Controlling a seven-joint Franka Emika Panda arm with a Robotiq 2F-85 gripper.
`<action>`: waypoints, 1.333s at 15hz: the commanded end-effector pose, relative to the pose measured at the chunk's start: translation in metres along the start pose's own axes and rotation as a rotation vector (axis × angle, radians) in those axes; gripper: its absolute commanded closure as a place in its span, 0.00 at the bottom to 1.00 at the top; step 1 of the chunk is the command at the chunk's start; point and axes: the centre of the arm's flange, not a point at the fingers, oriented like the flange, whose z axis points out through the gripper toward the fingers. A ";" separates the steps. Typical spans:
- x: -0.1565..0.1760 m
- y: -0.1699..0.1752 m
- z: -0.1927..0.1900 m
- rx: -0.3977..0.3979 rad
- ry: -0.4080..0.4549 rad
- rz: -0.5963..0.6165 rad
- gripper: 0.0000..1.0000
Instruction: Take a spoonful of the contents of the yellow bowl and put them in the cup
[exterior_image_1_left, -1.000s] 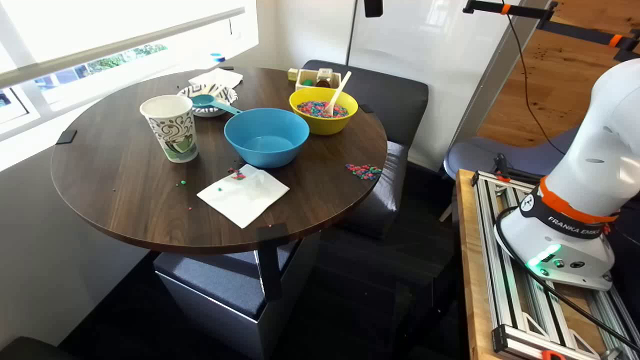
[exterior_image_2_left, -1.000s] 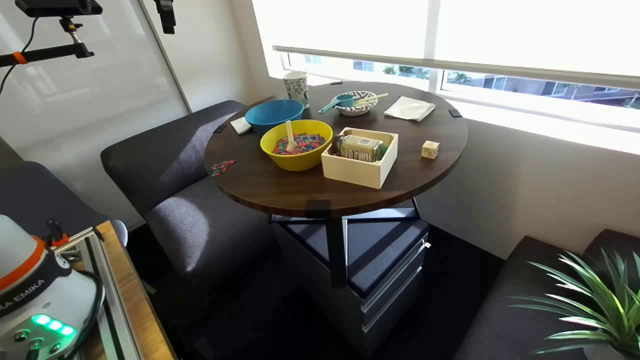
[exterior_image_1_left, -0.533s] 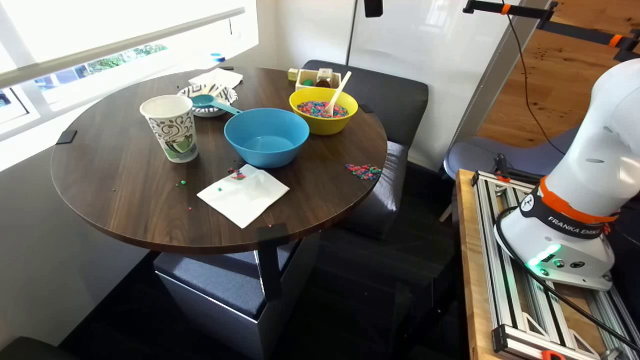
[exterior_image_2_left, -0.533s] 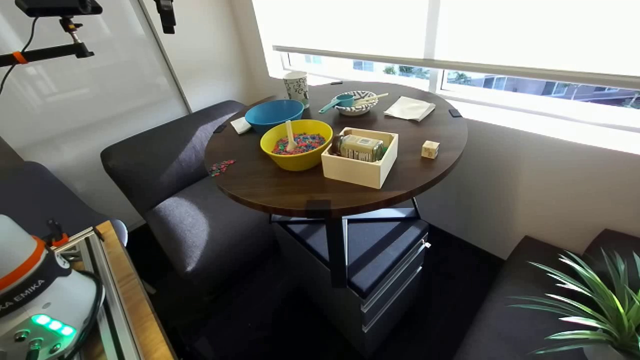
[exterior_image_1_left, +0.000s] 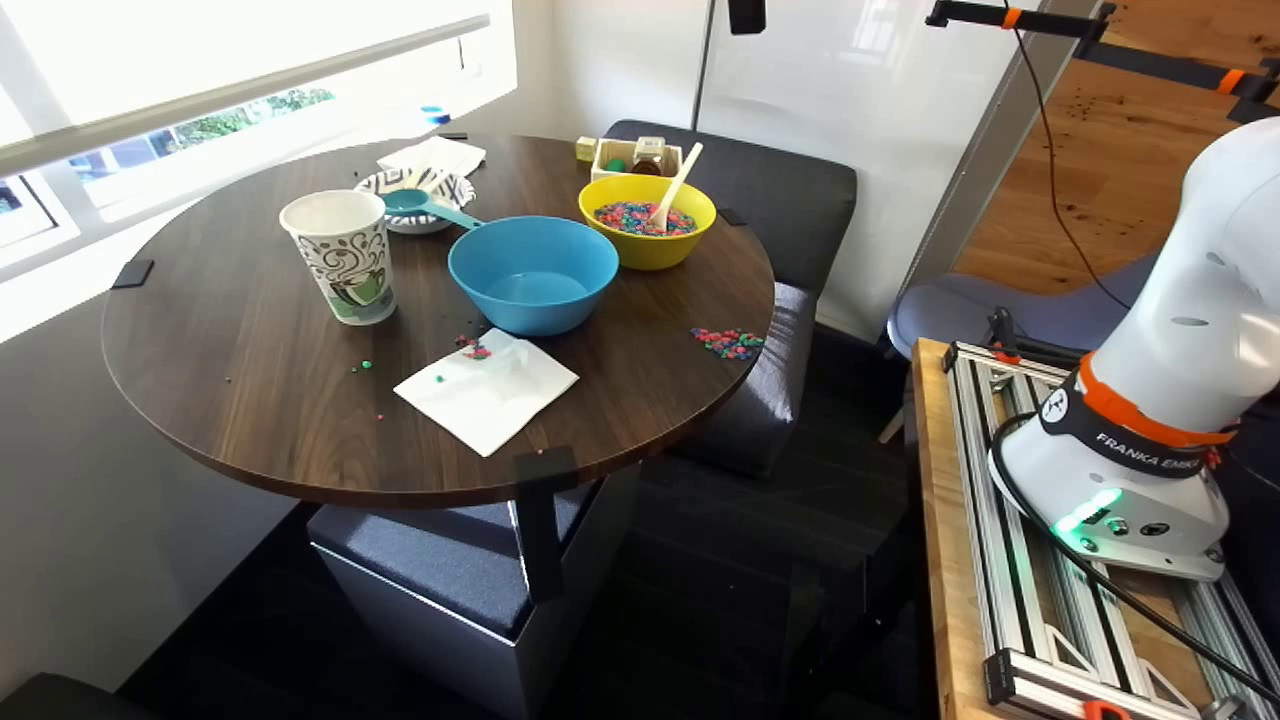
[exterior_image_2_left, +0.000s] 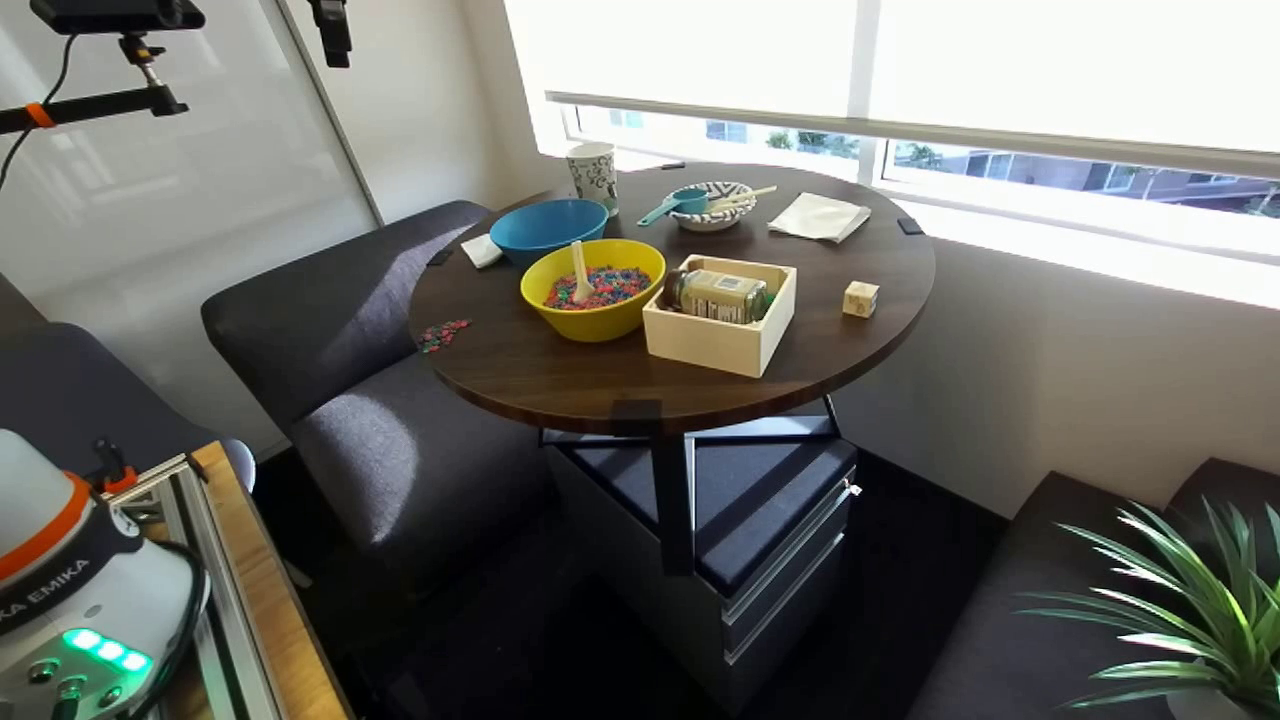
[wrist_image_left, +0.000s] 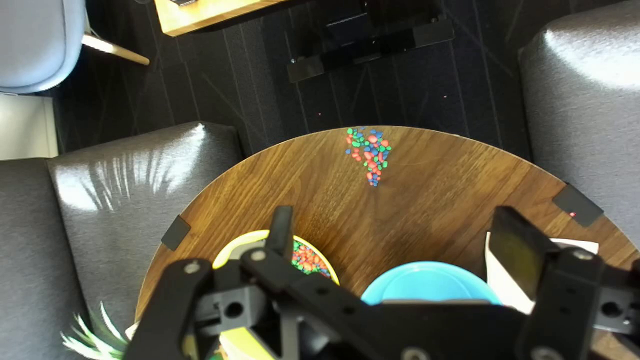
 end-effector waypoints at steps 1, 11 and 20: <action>0.000 0.000 0.000 0.000 0.000 0.000 0.00; 0.005 0.017 -0.001 0.022 0.004 0.035 0.00; 0.022 0.170 0.014 0.414 0.107 -0.009 0.00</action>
